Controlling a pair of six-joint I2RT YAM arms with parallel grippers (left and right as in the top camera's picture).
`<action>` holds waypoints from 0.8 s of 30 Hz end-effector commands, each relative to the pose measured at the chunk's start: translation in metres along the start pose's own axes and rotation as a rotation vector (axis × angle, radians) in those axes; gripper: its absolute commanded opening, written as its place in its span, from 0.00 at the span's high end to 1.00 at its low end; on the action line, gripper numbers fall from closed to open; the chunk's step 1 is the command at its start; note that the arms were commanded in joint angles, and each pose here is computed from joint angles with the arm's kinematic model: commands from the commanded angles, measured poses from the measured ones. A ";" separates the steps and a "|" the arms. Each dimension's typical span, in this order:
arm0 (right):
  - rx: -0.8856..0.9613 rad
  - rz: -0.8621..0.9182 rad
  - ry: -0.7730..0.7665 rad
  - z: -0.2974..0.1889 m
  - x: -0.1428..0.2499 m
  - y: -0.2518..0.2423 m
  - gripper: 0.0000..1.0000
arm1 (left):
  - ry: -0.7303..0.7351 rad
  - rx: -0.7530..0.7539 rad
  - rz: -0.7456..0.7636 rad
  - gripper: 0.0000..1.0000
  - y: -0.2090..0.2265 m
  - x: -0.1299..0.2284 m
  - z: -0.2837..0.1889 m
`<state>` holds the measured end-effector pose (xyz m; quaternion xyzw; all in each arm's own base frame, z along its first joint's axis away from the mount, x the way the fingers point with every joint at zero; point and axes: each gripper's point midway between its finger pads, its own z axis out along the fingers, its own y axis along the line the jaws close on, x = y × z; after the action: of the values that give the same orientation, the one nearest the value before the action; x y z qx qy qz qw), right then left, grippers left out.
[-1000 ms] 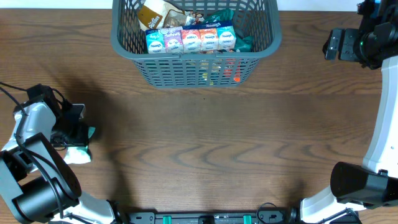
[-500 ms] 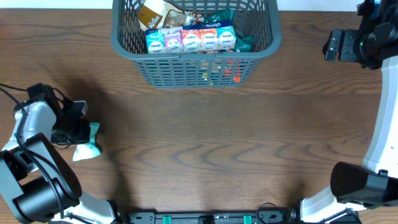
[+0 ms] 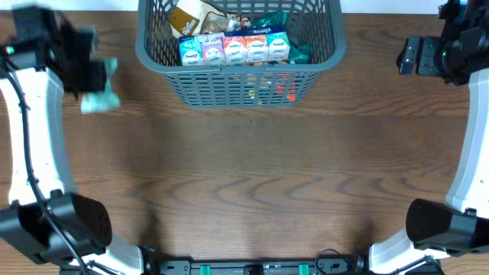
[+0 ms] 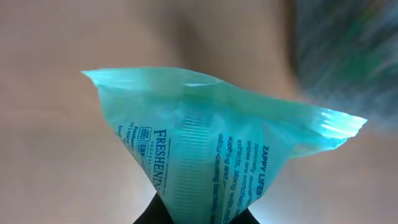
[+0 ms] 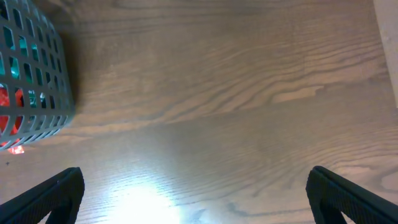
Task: Pack container
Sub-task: 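Lift the teal packet, carry it over the basket and release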
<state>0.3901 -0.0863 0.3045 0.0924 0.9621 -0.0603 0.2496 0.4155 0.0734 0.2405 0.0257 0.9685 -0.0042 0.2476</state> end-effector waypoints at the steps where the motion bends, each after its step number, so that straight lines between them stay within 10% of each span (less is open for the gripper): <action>1: 0.010 -0.011 0.019 0.005 0.003 -0.004 0.01 | -0.230 0.007 0.060 0.94 -0.032 -0.062 -0.063; 10: 0.009 -0.012 0.027 0.005 0.005 -0.004 0.01 | -0.587 0.032 0.413 0.94 -0.119 -0.138 -0.133; 17: 0.009 -0.012 0.034 0.004 0.006 -0.004 0.01 | -0.591 0.005 1.066 0.94 -0.198 -0.129 -0.111; 24: 0.002 -0.012 0.037 0.004 0.007 -0.003 0.01 | -0.617 0.019 1.216 0.94 -0.240 -0.148 -0.060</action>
<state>0.3856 -0.0854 0.3019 0.0916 0.9648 -0.0591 0.2393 0.4868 -0.1574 0.3848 0.5140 0.7001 0.0991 0.4856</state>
